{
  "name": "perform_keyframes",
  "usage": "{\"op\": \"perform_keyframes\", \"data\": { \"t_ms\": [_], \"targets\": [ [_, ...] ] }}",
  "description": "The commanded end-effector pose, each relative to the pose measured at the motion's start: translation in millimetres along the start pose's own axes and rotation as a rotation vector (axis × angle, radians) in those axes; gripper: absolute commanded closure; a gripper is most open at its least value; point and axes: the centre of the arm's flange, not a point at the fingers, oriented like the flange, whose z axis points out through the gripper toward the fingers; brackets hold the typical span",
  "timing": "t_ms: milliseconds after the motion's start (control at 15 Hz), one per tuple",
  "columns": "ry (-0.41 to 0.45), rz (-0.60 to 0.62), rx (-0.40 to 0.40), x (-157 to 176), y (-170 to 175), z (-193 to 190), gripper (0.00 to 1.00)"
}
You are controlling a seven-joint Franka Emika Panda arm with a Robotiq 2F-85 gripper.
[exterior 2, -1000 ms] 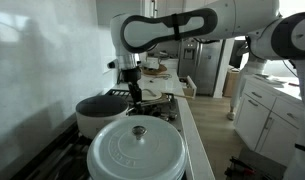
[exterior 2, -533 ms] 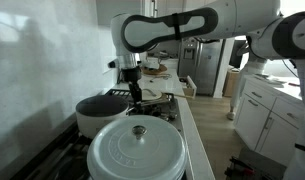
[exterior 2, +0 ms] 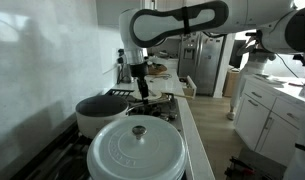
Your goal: Move the uncovered pot backwards
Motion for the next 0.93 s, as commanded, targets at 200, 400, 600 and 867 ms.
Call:
{"op": "perform_keyframes", "data": {
  "t_ms": [200,400,600,867],
  "targets": [
    [-0.022,0.076,0.003,-27.9,-13.7,-7.2,0.92],
    [-0.025,0.062,0.003,-20.7,-15.0,-7.6,0.92],
    [-0.035,0.051,0.008,-11.4,-16.3,-6.3,0.40],
    [-0.030,0.039,0.019,-4.1,-16.0,-6.7,0.12]
  ]
}}
